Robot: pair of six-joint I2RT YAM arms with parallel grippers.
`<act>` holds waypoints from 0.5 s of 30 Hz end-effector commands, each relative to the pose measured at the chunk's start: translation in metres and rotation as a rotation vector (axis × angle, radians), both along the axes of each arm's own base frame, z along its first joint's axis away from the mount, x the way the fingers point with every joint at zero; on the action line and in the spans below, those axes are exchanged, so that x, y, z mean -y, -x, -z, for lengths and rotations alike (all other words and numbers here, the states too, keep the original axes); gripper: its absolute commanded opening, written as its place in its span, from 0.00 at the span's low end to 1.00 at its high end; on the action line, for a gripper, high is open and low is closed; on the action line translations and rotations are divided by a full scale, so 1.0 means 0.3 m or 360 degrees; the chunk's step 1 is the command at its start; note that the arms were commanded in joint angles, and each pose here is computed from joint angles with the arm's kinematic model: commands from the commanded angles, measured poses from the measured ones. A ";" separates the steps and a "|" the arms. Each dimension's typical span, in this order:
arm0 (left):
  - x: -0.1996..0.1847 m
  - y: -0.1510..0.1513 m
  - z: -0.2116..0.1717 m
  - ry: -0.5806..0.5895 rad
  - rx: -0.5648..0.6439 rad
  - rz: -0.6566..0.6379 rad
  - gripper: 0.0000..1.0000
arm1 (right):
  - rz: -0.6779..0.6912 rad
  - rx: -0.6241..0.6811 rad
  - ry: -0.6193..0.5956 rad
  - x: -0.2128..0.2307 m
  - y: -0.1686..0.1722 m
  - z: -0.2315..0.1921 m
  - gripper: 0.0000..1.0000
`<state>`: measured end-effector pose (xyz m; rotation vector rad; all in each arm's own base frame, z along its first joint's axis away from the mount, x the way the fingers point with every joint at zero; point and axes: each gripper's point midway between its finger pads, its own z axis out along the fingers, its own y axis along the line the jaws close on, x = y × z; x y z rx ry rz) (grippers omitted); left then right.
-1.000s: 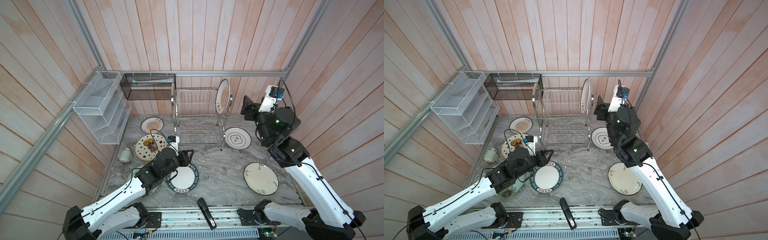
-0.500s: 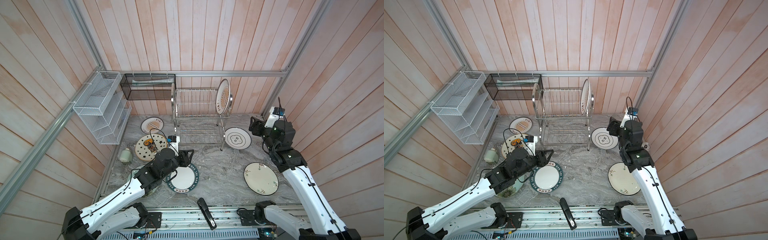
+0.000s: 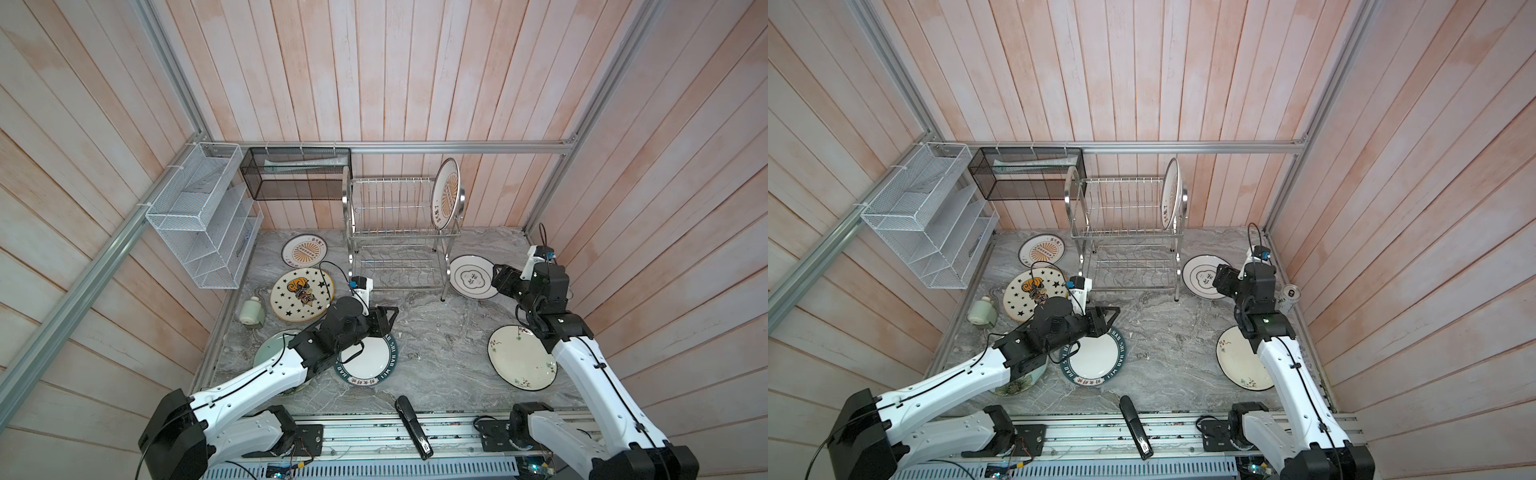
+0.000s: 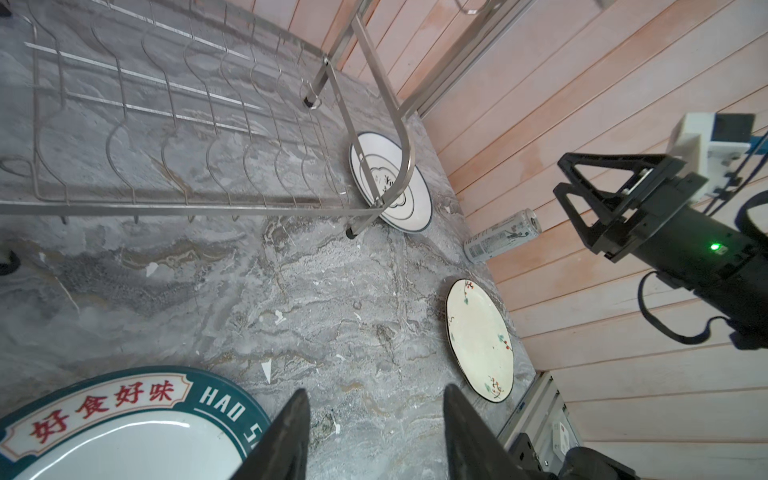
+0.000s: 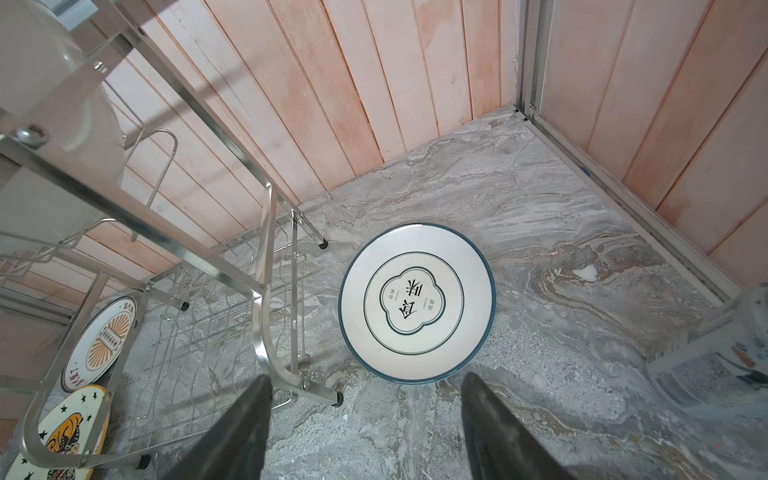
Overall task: Load the plates into the dish rack
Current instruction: 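Move the right gripper down to the white flower-centre plate's rim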
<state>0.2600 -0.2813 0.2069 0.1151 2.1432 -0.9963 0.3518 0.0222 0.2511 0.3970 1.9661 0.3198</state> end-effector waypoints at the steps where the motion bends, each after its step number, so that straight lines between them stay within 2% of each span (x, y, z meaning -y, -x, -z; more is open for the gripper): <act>1: 0.038 0.011 -0.002 0.0072 -0.0028 0.0064 0.53 | -0.0014 -0.0006 -0.0078 0.019 -0.016 0.043 0.69; 5: 0.042 0.009 0.031 0.0034 -0.0074 0.0066 0.53 | -0.0017 -0.0107 -0.0141 0.045 -0.015 0.152 0.65; 15: 0.022 0.012 0.076 -0.0030 -0.0128 0.0029 0.53 | 0.0064 -0.0250 -0.0183 0.102 -0.018 0.288 0.61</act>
